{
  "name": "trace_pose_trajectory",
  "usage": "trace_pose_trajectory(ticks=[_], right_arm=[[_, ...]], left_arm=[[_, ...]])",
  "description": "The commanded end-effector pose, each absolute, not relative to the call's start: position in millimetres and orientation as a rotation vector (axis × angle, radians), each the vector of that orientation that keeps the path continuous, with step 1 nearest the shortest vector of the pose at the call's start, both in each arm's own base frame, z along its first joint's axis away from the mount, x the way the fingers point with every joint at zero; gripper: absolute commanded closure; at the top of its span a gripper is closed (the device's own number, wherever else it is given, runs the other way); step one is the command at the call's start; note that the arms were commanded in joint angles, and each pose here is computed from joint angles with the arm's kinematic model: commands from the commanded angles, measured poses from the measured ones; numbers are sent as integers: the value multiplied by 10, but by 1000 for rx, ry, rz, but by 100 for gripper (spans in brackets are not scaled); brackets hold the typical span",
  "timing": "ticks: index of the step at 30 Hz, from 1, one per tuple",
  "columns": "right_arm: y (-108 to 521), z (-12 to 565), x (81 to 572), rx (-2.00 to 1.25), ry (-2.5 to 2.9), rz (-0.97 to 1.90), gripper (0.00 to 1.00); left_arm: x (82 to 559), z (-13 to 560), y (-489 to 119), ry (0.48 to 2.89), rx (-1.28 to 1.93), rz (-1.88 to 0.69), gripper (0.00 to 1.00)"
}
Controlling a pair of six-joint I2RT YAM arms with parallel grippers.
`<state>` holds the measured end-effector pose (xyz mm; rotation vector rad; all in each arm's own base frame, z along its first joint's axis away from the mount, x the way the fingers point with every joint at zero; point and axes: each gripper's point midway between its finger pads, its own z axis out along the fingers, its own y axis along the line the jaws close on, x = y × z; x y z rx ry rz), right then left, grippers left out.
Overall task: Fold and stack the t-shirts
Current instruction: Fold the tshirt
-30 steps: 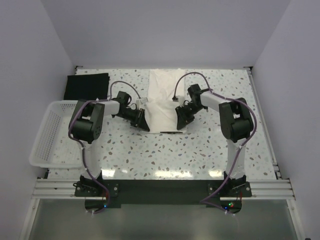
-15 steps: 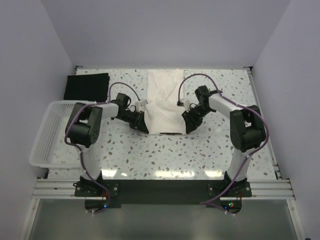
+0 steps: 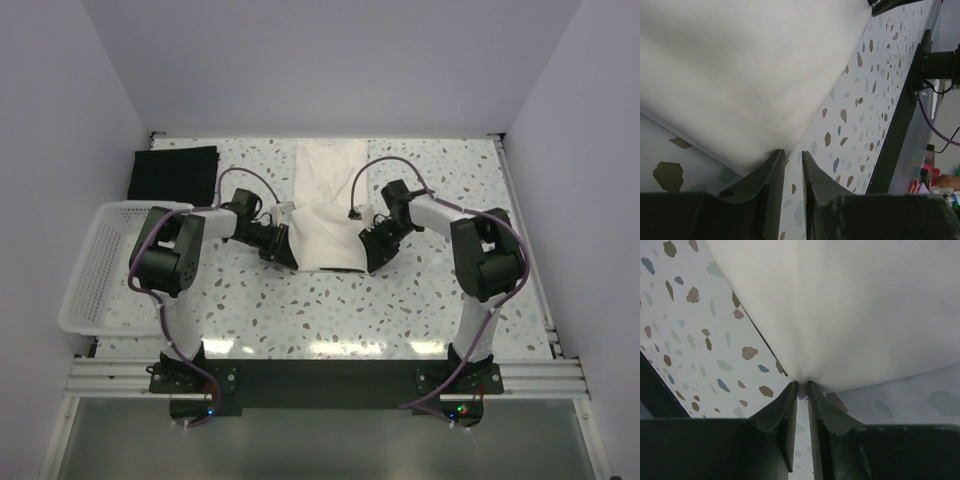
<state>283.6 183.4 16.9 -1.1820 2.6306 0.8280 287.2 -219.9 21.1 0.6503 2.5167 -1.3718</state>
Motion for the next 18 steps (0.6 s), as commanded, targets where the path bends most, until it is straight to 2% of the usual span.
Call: trace_pose_trajectory(ticks=[1, 6, 7, 9, 13, 15, 18], right_arm=[[1640, -40, 2849, -1208, 2686, 683, 82], [1542, 12, 2865, -1242, 2688, 615, 84], [1550, 83, 2877, -1251, 2667, 621, 84], [1637, 388, 2870, -1306, 2541, 677, 81], [1712, 753, 2754, -1465, 2252, 709, 57], [1756, 894, 2858, -1518, 2081, 644, 47], [1869, 933, 2941, -1593, 1929, 581, 42]], left_arm=[[2844, 104, -2151, 2564, 641, -1299, 74], [2811, 168, -2146, 2535, 666, -1312, 72], [2827, 321, -2169, 2455, 733, -1319, 67], [2846, 524, -2185, 2351, 822, -1307, 64], [2972, 1021, -2147, 2018, 1146, -1096, 54], [3014, 1086, -2141, 1925, 1257, -985, 52], [2972, 1035, -2177, 1737, 1492, -817, 50]])
